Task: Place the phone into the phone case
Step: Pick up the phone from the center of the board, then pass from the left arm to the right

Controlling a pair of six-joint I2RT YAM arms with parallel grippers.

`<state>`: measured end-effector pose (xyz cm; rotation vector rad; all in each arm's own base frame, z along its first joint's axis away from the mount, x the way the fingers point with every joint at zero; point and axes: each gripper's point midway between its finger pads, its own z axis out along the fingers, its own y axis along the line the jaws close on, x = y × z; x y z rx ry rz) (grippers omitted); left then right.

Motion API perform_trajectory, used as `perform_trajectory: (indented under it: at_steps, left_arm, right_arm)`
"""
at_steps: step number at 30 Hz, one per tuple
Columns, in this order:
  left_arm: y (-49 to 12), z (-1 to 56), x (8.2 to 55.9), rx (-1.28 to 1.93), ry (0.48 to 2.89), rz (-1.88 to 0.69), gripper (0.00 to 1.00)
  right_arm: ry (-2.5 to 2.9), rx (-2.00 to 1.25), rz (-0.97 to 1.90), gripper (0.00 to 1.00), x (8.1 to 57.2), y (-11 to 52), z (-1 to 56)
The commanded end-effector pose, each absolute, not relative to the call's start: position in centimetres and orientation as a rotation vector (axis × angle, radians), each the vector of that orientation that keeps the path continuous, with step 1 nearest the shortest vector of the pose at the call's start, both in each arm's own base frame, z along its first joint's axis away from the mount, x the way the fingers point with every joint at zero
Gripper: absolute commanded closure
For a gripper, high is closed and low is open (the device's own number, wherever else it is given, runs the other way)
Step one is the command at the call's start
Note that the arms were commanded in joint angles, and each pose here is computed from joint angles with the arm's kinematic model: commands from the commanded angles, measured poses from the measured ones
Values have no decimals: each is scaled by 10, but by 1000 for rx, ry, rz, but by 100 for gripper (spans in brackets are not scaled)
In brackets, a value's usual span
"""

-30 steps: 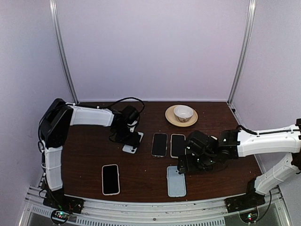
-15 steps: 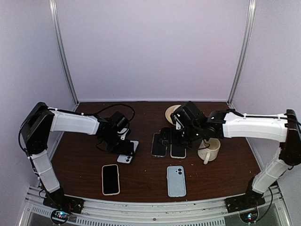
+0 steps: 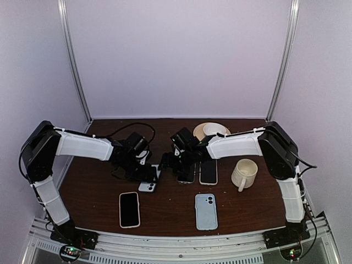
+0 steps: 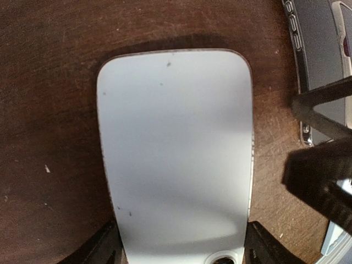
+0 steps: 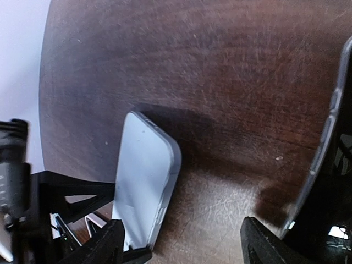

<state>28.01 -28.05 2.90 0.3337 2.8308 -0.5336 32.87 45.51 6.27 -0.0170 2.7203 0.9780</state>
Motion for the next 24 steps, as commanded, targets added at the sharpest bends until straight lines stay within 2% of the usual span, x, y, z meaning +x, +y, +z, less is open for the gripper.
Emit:
perform_trajectory:
  at_steps: [1,10,14,24]
  left_arm:
    - [-283,36,283,329,2790,-576,55]
    - [-273,23,269,384,2810,-569,55]
    - [-274,20,267,424,2807,-572,55]
    - [-279,21,266,477,2807,-597,55]
  right_arm:
    - [2687,14,1125,24,334,478,74]
    - [2790,-80,1268,24,317,498,45]
    - [2790,-88,1363,28,313,507,41]
    - [2682,-156,1507,60,318,523,63]
